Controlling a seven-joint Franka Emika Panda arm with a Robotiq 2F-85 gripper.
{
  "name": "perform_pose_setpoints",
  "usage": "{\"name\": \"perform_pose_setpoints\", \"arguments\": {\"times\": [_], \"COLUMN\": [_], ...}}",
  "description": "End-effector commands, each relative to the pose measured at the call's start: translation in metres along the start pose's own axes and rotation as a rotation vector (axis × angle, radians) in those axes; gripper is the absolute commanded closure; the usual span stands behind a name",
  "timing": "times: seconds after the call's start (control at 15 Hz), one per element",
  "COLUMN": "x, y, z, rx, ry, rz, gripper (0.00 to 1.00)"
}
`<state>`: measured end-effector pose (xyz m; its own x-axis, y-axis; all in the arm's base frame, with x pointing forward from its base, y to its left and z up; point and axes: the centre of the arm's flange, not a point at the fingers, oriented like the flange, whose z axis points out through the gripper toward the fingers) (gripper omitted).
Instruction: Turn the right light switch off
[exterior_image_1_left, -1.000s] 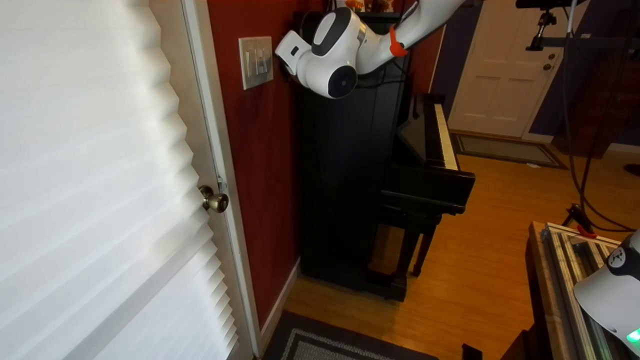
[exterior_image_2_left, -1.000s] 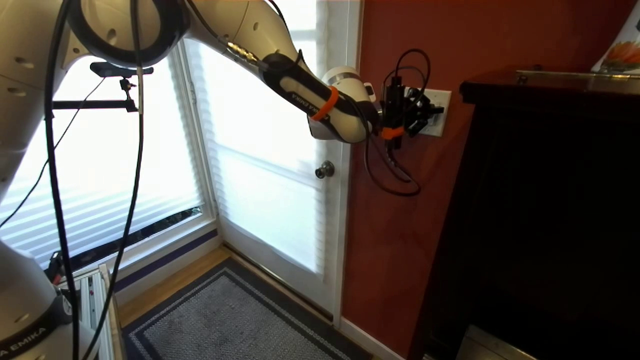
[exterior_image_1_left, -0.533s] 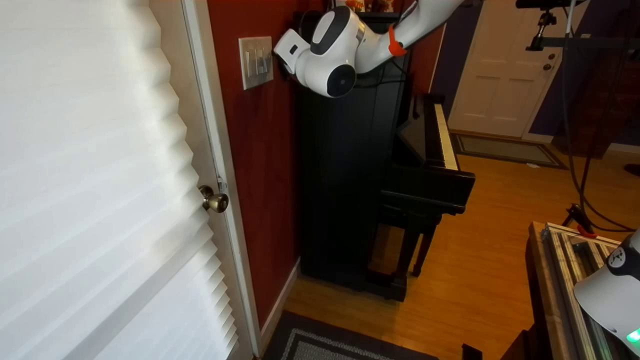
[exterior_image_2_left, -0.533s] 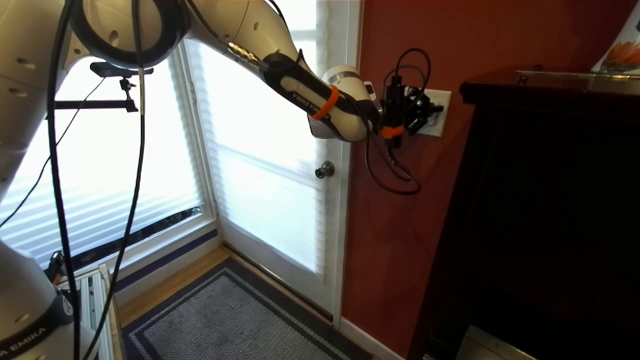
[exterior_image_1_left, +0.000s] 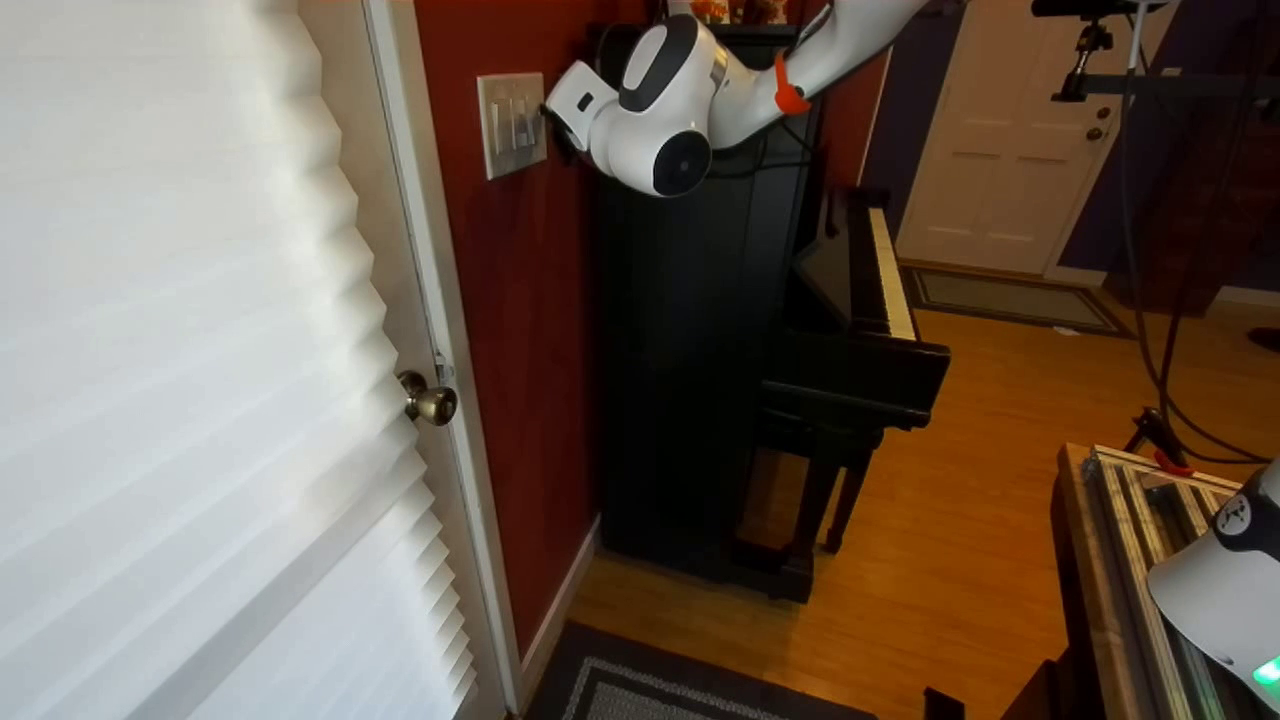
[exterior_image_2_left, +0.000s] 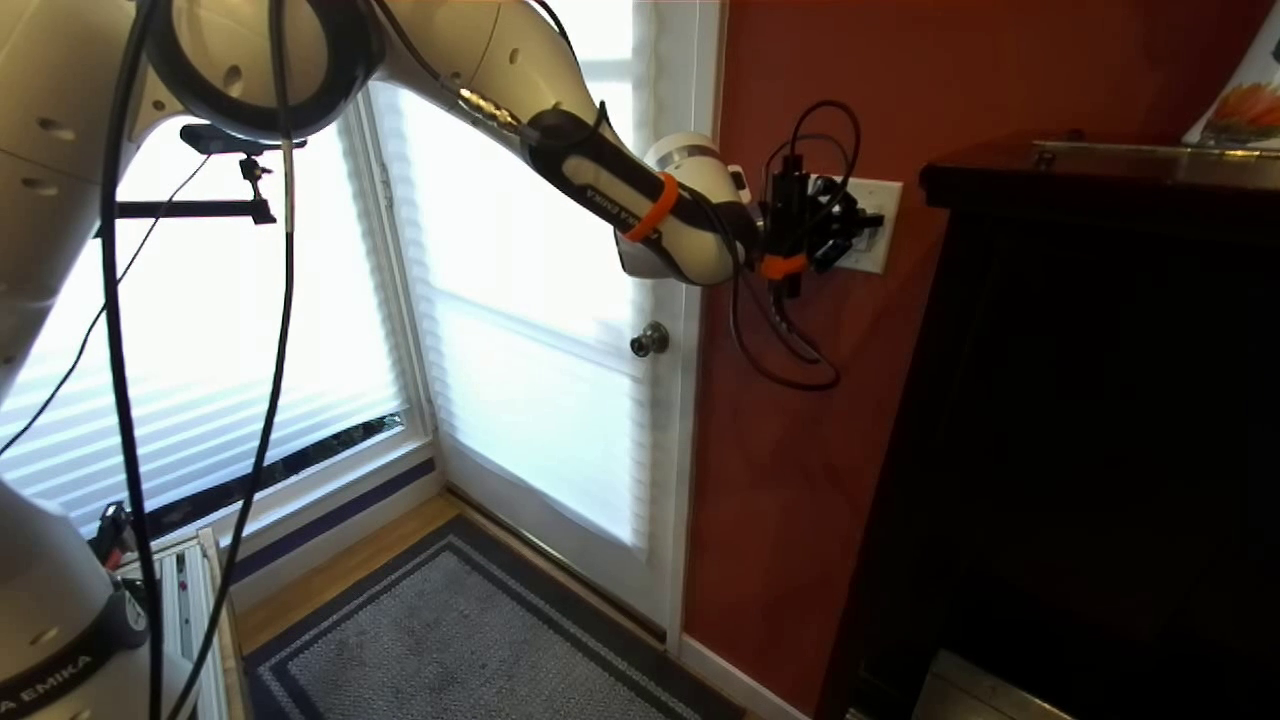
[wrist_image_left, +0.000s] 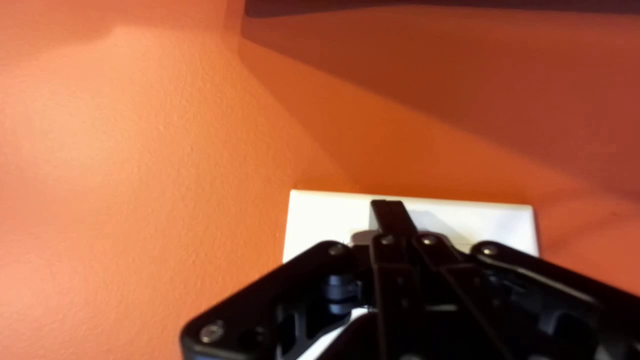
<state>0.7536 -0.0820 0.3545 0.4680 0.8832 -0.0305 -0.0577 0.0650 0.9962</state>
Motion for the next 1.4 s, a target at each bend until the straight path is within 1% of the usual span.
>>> {"name": "perform_pose_setpoints", "arguments": {"times": [0.0, 0.8, 1.07, 1.33], "x": [-0.002, -0.002, -0.002, -0.004], "y": [-0.004, -0.010, -0.004, 0.003], "z": [0.008, 0.006, 0.007, 0.005], "rx": [0.001, 0.023, 0.014, 0.035], "ry": [0.020, 0.028, 0.024, 0.019], "rz": [0.006, -0.003, -0.003, 0.002], "gripper": [1.00, 1.00, 1.00, 1.00]}}
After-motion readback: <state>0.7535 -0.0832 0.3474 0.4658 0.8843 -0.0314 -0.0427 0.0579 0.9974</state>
